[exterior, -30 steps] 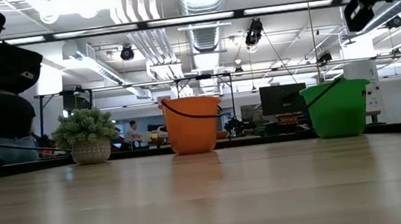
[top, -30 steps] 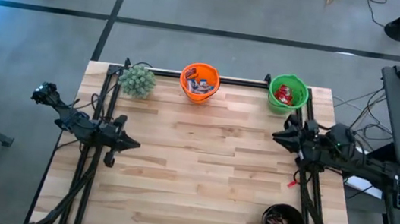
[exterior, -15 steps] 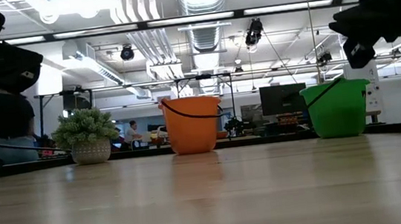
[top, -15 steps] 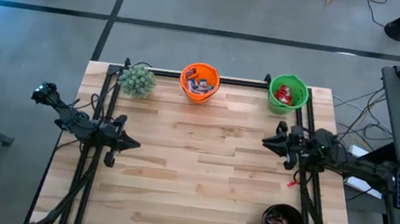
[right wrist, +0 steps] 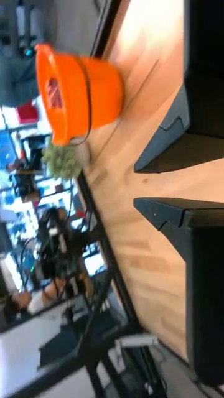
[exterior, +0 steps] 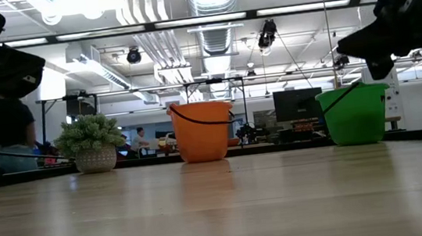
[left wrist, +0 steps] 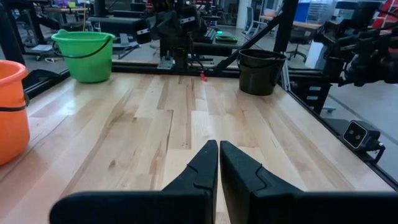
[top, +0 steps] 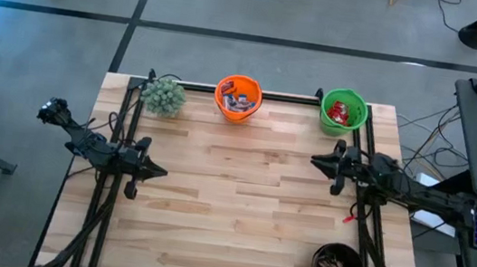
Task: Organize candy in baskets
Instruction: Return to Home Position
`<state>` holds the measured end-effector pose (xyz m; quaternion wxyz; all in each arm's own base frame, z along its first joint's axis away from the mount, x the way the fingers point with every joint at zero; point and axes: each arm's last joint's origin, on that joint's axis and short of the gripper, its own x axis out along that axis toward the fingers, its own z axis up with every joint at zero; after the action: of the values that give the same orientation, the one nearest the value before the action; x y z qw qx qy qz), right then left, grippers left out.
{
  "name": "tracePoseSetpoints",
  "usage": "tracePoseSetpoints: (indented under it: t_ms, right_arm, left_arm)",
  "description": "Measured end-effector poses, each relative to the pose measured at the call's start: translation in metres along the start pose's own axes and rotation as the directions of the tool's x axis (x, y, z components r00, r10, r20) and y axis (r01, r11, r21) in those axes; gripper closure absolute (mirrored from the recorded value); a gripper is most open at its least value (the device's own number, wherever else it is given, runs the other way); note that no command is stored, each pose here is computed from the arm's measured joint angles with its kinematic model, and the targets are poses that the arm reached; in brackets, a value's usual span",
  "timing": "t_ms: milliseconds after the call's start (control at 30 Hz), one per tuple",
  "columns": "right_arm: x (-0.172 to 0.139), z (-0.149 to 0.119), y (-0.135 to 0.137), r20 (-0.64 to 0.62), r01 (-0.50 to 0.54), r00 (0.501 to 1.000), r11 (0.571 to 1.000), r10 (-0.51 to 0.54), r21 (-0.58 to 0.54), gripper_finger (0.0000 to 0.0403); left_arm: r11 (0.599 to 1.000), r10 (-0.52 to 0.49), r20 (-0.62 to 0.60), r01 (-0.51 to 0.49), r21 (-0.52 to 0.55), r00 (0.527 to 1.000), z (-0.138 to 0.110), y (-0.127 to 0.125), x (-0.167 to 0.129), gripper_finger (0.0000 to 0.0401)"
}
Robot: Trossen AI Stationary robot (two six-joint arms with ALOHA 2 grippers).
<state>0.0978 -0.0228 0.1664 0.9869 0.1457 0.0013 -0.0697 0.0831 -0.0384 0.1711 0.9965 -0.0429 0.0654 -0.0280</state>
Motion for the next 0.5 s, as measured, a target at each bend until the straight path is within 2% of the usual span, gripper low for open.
tracePoseSetpoints:
  t_ms: [100, 500]
  right_arm:
    - [0.0018, -0.0025, -0.0018, -0.025, 0.036, 0.999, 0.999, -0.036, 0.023, 0.0337]
    - [0.0049, -0.0062, -0.0033, -0.067, 0.051, 0.997, 0.998, -0.048, 0.04, 0.0337]
  left_arm:
    - [1.0, 0.001, -0.007, -0.001, 0.004, 1.0, -0.0005, -0.0002, 0.0004, 0.0401]
    - [1.0, 0.005, -0.051, -0.004, 0.023, 0.999, -0.0042, -0.0023, 0.0048, 0.0401]
